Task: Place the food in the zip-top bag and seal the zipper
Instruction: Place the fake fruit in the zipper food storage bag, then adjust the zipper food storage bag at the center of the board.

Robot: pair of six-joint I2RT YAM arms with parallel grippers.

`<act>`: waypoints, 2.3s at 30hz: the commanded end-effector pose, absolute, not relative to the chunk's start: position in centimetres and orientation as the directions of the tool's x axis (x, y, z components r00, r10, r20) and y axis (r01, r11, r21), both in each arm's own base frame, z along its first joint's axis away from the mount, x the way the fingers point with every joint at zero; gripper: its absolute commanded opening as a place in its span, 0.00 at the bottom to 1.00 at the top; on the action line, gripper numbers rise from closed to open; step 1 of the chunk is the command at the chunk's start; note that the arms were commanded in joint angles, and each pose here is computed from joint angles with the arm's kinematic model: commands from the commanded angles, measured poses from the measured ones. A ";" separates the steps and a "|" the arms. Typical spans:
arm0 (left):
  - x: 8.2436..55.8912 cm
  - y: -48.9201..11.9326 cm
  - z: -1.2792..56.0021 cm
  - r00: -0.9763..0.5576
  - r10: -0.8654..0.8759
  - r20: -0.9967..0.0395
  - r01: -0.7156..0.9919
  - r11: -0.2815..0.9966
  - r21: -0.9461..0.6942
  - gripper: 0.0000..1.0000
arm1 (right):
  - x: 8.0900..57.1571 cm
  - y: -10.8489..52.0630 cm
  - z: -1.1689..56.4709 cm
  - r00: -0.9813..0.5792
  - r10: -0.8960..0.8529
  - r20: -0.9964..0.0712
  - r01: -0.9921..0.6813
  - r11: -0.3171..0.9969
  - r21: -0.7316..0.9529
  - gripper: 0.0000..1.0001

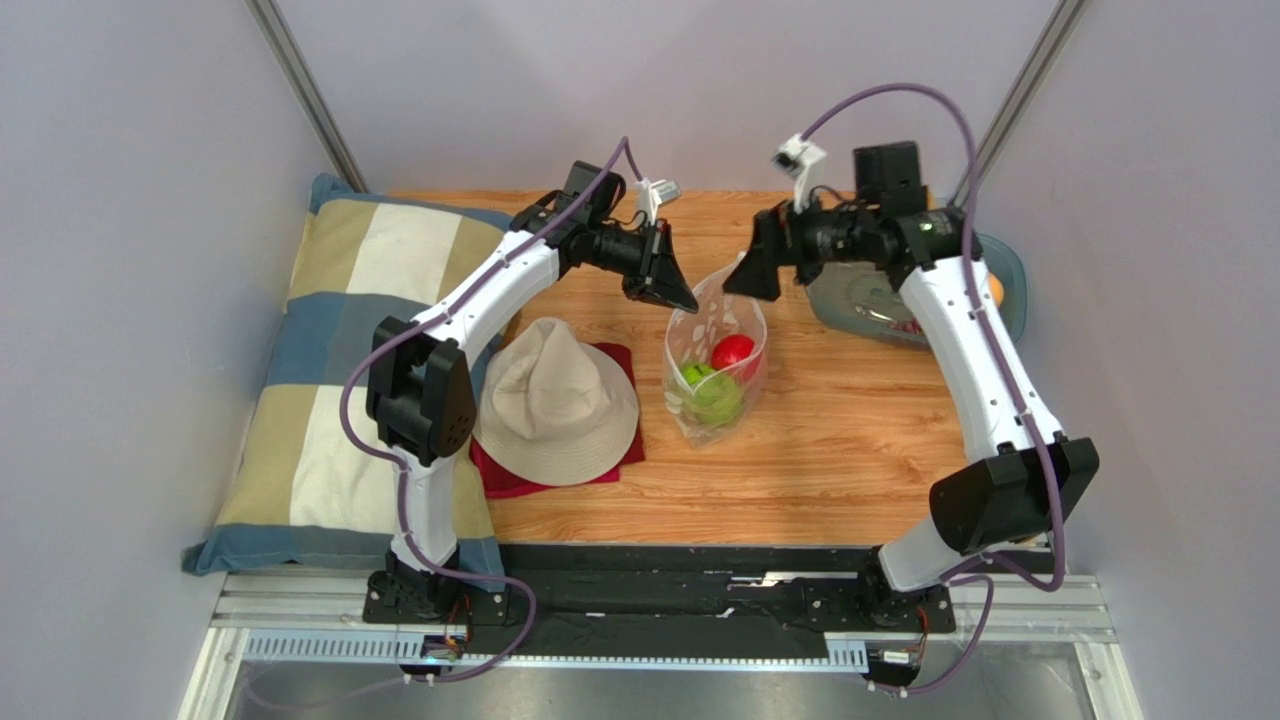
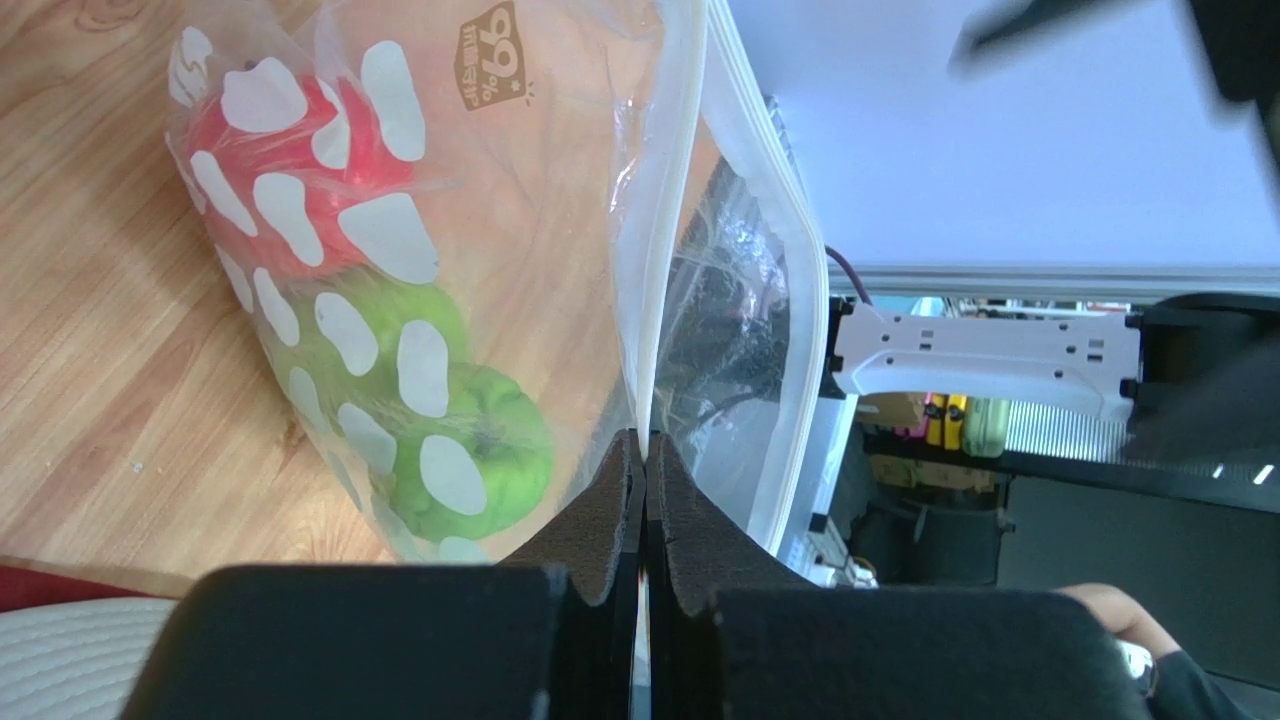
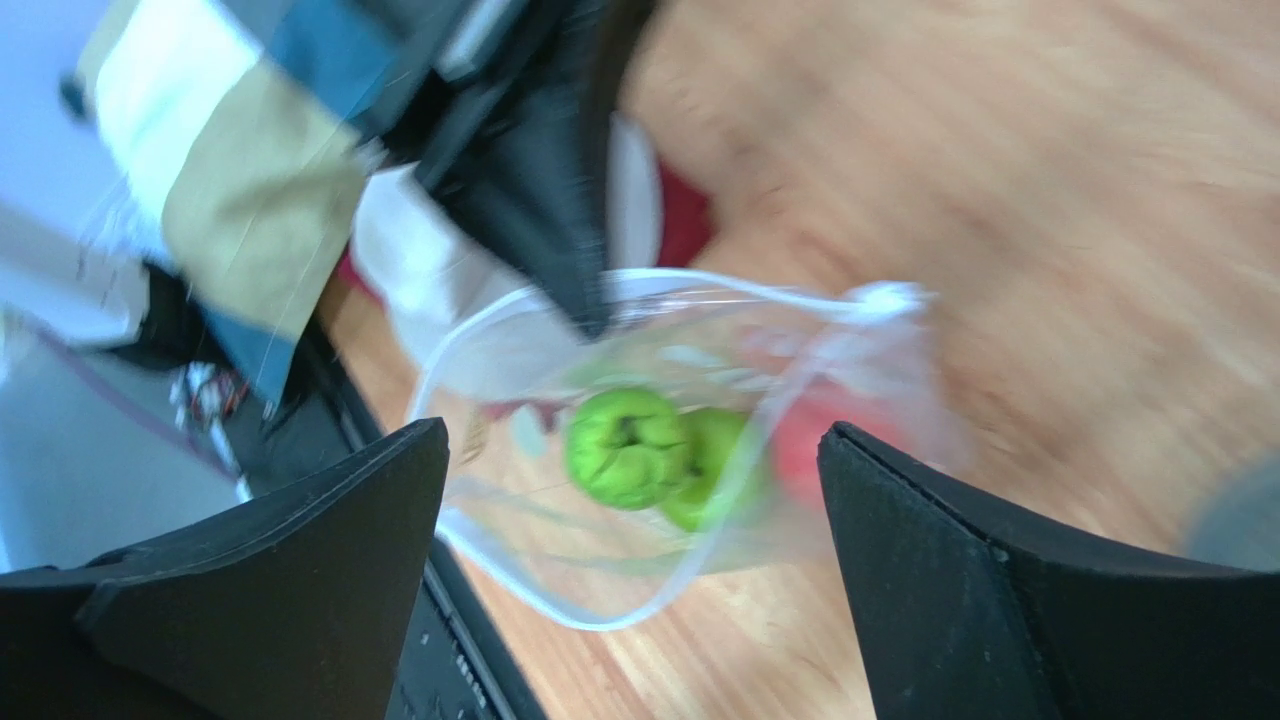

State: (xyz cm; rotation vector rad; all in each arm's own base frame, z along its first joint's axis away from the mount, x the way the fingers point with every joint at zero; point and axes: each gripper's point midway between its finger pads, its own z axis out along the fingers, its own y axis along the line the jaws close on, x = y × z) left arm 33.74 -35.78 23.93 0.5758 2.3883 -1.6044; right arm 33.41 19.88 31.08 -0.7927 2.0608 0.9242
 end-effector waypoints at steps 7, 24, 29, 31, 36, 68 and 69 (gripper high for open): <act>31.2 -35.8 28.4 -0.815 0.233 -0.531 0.576 0.226 -0.785 0.00 | 36.6 13.8 29.5 -0.721 -0.049 -0.691 -0.538 0.668 0.514 0.95; 30.9 -35.8 29.0 -0.809 0.240 -0.536 0.582 0.198 -0.789 0.00 | 33.6 16.3 21.9 -0.787 -0.245 -0.567 -0.545 0.706 0.452 0.18; 30.1 -35.5 31.5 -0.756 0.226 -0.614 0.650 0.153 -0.745 0.00 | 33.0 18.1 29.0 -0.716 -0.150 -0.682 -0.605 0.623 0.497 0.00; 30.1 -35.3 31.4 -0.734 0.227 -0.640 0.676 0.159 -0.720 0.00 | 32.3 18.6 32.2 -0.648 -0.104 -0.754 -0.653 0.585 0.480 0.00; 31.4 -34.9 26.7 -0.760 0.257 -0.596 0.649 0.281 -0.707 0.00 | 29.7 19.5 29.9 -0.632 -0.156 -0.759 -0.681 0.578 0.449 0.00; 32.0 -36.0 26.9 -0.811 0.263 -0.523 0.585 0.340 -0.737 0.00 | 47.5 -10.4 19.3 -0.753 -0.212 -0.623 -0.292 0.956 0.028 0.82; 32.0 -36.0 26.9 -0.810 0.263 -0.525 0.587 0.339 -0.736 0.00 | 47.6 -11.4 18.8 -0.758 -0.235 -0.608 -0.298 0.954 0.003 0.84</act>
